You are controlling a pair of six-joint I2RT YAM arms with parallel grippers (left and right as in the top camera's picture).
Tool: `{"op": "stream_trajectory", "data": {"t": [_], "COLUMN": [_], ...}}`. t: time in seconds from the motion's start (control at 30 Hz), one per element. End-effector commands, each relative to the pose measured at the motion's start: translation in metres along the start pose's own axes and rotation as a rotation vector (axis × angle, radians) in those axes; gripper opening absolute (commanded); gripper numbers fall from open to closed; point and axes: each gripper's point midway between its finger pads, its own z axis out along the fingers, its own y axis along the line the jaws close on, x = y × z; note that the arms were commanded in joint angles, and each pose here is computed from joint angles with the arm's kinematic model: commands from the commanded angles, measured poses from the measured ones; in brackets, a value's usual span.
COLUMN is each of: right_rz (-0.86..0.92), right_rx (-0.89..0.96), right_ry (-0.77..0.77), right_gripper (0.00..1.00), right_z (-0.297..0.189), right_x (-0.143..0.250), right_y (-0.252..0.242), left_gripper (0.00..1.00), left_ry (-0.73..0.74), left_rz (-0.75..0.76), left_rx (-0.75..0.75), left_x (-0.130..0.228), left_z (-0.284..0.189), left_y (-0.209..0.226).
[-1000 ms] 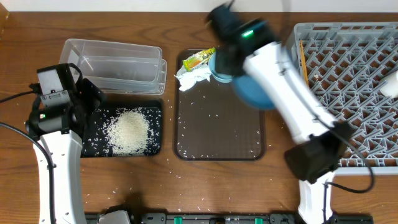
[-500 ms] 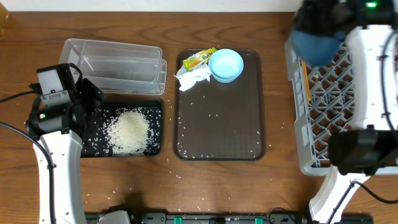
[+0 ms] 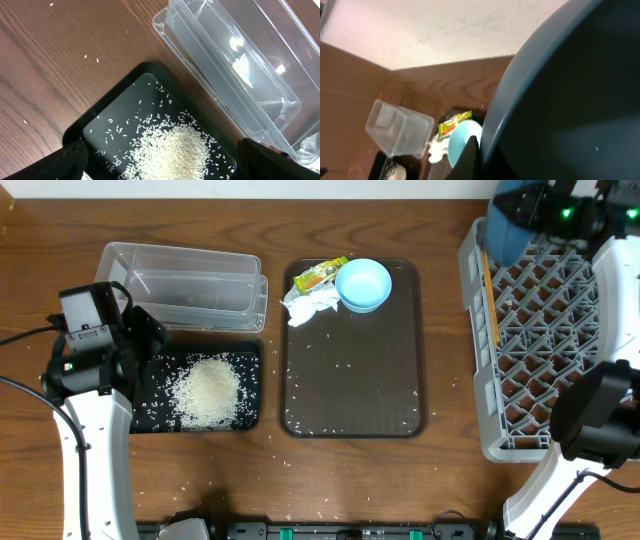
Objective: Sort waste into correct bins and load items into the dishwasher rack
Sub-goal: 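Lower the blue plate into the rack and release it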
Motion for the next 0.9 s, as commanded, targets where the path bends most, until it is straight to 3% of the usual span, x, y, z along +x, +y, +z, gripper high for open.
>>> {"op": "stream_trajectory", "data": {"t": [0.0,0.87], "right_rz": [0.063,0.268], "right_rx": [-0.075,0.124], "right_ry": [0.012,0.044], "right_gripper": [0.01,0.01], "right_z": [0.004,-0.038], "right_x": [0.007,0.031], "right_y": [0.005,-0.069], "left_gripper": [0.98,0.98], "left_ry": [-0.015,-0.015], "left_rz": [-0.005,-0.005], "left_rx": [-0.017,-0.017], "left_x": [-0.005,-0.005], "left_z": [0.000,0.000], "left_y": [0.002,0.002]}}
